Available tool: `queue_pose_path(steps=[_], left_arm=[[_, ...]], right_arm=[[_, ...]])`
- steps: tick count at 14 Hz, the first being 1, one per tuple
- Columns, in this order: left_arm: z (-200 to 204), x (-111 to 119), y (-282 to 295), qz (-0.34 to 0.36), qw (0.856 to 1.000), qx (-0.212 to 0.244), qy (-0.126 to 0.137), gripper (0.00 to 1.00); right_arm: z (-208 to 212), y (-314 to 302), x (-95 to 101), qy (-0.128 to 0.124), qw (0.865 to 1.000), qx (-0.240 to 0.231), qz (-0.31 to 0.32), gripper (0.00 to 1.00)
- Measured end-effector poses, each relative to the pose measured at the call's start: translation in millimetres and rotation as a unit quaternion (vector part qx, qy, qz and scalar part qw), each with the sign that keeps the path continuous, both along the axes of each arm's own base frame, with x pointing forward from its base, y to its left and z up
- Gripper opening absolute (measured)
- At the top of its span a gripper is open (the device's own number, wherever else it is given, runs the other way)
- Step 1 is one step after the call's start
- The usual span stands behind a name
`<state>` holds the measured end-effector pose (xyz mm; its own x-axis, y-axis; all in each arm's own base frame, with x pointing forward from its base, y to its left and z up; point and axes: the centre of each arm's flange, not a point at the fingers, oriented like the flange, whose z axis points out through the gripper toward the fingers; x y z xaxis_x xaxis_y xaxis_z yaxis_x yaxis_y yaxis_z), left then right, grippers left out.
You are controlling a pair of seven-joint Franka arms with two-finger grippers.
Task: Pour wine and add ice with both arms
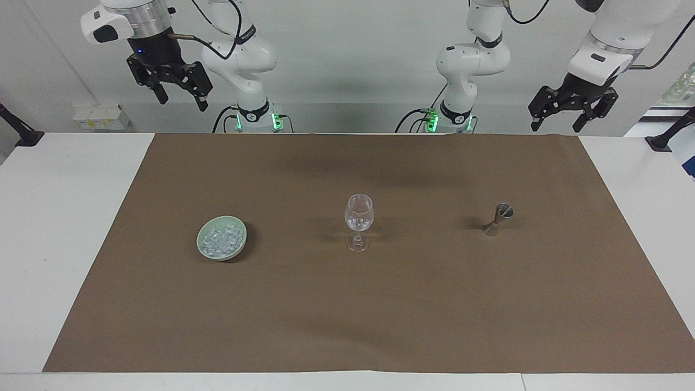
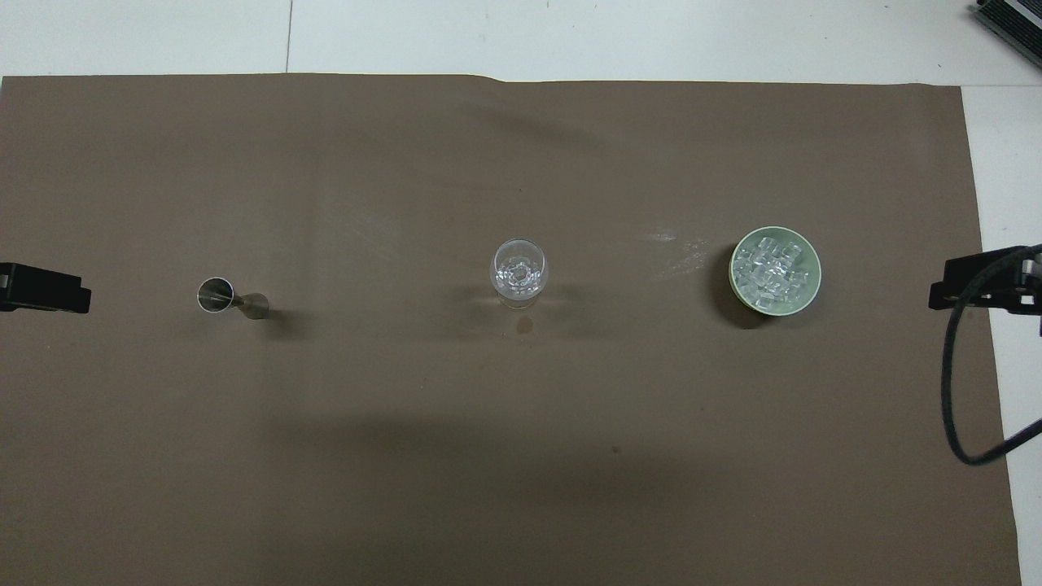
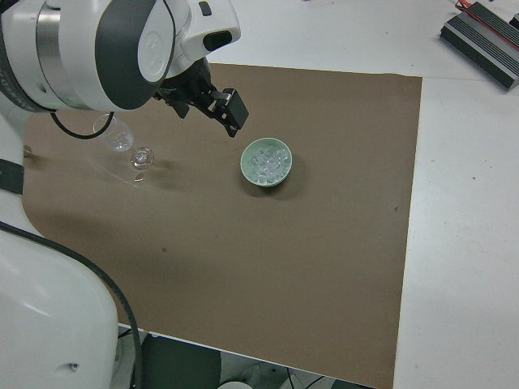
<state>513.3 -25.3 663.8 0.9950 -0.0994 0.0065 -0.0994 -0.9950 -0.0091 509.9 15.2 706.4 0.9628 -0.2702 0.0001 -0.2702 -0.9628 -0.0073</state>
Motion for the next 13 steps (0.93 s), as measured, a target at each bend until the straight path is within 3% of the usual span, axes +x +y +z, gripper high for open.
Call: queue_pose_path(steps=[2, 13], left_arm=[[0, 0, 1, 0.001, 1.0, 0.0, 0.002, 1.0], [4, -3, 7, 0.006, 1.0, 0.0, -0.002, 1.0]], right_arm=[[3, 0, 7.3, -0.003, 1.0, 0.0, 0.002, 1.0], [-7, 4, 5.8, 0.004, 0.999, 0.0, 0.037, 1.0]])
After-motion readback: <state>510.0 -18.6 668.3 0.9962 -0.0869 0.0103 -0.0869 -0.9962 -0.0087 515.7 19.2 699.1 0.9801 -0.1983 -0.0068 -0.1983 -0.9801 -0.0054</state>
